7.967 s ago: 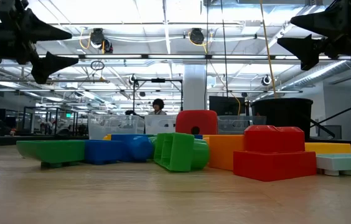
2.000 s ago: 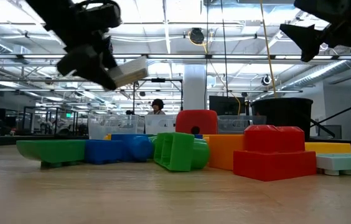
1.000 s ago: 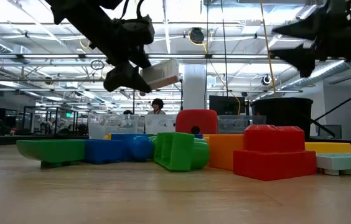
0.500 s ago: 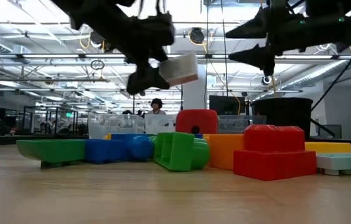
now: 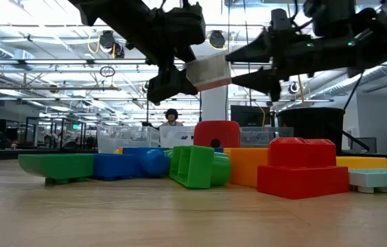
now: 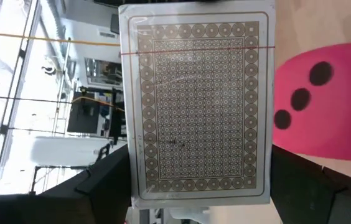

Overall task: Pick & Place Toys
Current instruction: Put the brown deck of cards into the black bin

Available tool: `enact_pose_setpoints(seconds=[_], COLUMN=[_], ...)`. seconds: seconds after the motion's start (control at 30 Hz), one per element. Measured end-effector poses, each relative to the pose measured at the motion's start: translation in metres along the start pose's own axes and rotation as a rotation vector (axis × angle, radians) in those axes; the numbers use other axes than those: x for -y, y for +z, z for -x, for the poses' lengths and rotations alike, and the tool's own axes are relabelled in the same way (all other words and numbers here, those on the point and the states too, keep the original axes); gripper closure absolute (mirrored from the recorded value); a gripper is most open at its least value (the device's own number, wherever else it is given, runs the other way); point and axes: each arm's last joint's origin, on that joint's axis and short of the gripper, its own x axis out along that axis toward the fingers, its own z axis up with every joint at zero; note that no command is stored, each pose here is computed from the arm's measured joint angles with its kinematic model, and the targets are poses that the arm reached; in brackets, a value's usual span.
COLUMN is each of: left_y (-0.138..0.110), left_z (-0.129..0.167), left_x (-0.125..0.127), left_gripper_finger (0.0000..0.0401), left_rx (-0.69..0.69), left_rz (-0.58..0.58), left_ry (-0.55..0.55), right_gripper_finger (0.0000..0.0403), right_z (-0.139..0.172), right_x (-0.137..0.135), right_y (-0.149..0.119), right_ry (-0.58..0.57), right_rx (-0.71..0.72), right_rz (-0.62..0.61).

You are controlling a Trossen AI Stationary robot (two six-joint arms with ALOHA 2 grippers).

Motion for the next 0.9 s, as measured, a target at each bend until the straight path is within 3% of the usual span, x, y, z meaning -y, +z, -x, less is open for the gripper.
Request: enact_pose_setpoints(seconds=[0.33, 0.47, 0.6, 0.8, 0.9], left_y=[0.001, 0.001, 0.0, -0.001, 0.002], left_z=[0.004, 0.004, 0.003, 0.003, 0.008], left_x=[0.003, 0.002, 0.003, 0.004, 0.008], left_gripper_finger=[0.0095, 0.0095, 0.0095, 0.0095, 0.0061], left_rx=[-0.003, -0.006, -0.007, 0.002, 0.025], left_rz=[-0.006, 0.019, 0.021, 0.088, 0.202], left_ry=[0.0, 0.003, -0.001, -0.027, -0.048], right_gripper_finger=[0.0138, 0.0158, 0.0218, 0.0355, 0.0368], right_z=[-0.029, -0.034, -0.034, -0.035, -0.034], right_x=[-0.016, -0.021, -0.021, -0.014, -0.012], right_y=[-0.008, -0.004, -0.003, -0.004, -0.001], right_ry=[0.071, 0.08, 0.073, 0.032, 0.034], right_rx=[-0.035, -0.021, -0.02, -0.042, -0.059], right_rz=[0.058, 0.101, 0.106, 0.099, 0.104])
